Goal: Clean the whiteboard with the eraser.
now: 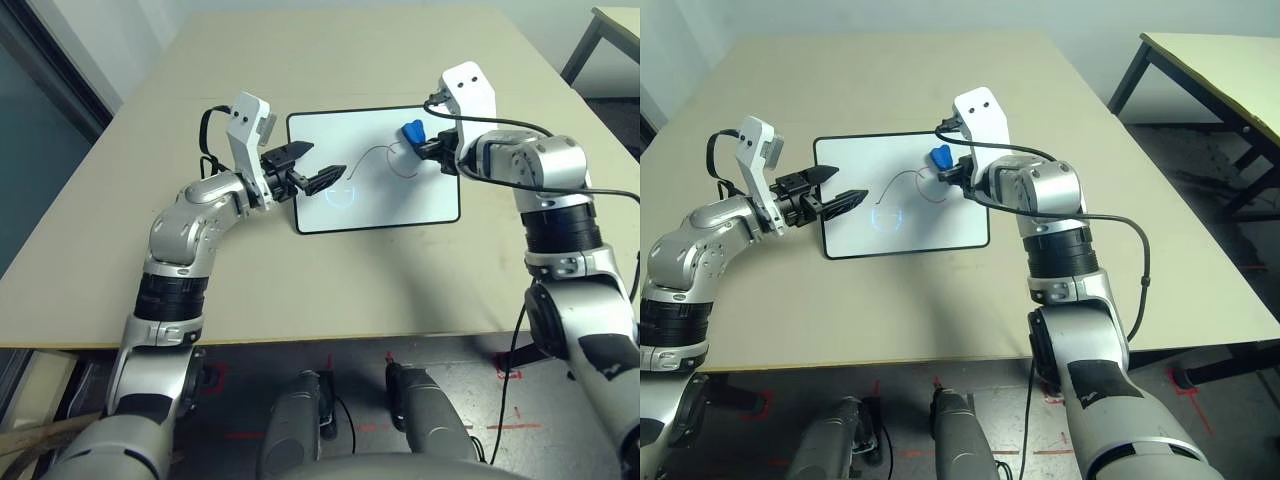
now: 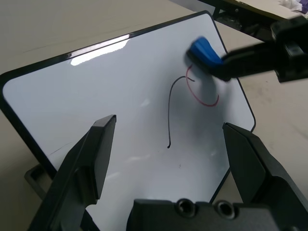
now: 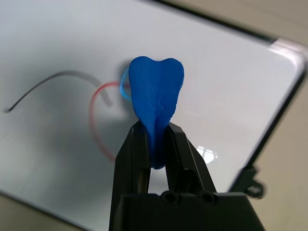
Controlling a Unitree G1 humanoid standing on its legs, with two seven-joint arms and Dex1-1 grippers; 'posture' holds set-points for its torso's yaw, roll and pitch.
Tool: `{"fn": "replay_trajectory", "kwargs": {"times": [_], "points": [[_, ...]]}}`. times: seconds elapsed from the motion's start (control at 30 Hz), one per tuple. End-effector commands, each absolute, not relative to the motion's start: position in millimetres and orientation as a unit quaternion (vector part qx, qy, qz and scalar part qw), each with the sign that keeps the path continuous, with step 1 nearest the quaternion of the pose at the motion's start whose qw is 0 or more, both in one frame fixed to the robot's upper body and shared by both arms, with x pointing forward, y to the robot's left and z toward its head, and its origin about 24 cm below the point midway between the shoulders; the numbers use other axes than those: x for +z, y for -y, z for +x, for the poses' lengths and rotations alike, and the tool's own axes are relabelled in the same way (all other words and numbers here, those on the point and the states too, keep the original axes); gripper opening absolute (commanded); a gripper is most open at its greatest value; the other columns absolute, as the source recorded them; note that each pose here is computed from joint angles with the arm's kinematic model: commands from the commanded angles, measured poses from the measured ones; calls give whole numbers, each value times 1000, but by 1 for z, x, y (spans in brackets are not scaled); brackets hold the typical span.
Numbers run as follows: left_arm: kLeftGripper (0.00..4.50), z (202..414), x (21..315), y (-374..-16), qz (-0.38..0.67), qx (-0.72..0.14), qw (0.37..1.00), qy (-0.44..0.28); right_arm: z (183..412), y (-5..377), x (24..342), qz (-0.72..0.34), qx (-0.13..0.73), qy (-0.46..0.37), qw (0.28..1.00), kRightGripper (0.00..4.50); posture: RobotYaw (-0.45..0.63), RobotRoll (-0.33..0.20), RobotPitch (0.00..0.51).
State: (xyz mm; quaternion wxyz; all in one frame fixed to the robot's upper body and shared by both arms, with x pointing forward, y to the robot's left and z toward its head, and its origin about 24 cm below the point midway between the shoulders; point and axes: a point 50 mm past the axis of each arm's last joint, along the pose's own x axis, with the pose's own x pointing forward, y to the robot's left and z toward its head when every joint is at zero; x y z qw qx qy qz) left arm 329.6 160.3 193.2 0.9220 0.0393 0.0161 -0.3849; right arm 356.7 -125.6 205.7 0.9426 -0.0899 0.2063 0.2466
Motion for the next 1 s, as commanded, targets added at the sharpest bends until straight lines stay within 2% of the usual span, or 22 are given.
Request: {"fn": "replay_trajectory", "kwargs": {"times": [0.03, 0.17, 0.37, 0.5, 0.57, 0.8, 0.9, 1.0], "points": [[4500, 329, 193, -161, 41, -385, 922, -18, 341, 110, 185, -91, 285, -253, 920, 409, -116, 0, 160], [4500, 329, 193, -160, 42, -386, 921, -18, 336, 109, 180, -92, 289, -262, 916, 409, -114, 0, 156], [4500, 329, 194, -160, 43, -387, 921, -17, 362, 126, 204, -84, 229, -204, 948, 408, -112, 0, 155], [4500, 328, 194, -159, 43, -388, 920, -17, 370, 129, 210, -77, 216, -191, 954, 407, -109, 0, 153], [4500, 328, 194, -160, 43, -388, 920, -17, 369, 127, 206, -78, 222, -197, 952, 407, -108, 0, 152], [4500, 329, 193, -161, 43, -387, 921, -18, 335, 107, 177, -90, 287, -259, 918, 407, -111, 0, 155], [4500, 329, 193, -161, 43, -387, 921, -19, 335, 110, 175, -92, 281, -261, 919, 407, -112, 0, 156], [4500, 329, 193, -162, 42, -386, 921, -19, 349, 121, 190, -89, 247, -231, 937, 407, -114, 0, 158]]}}
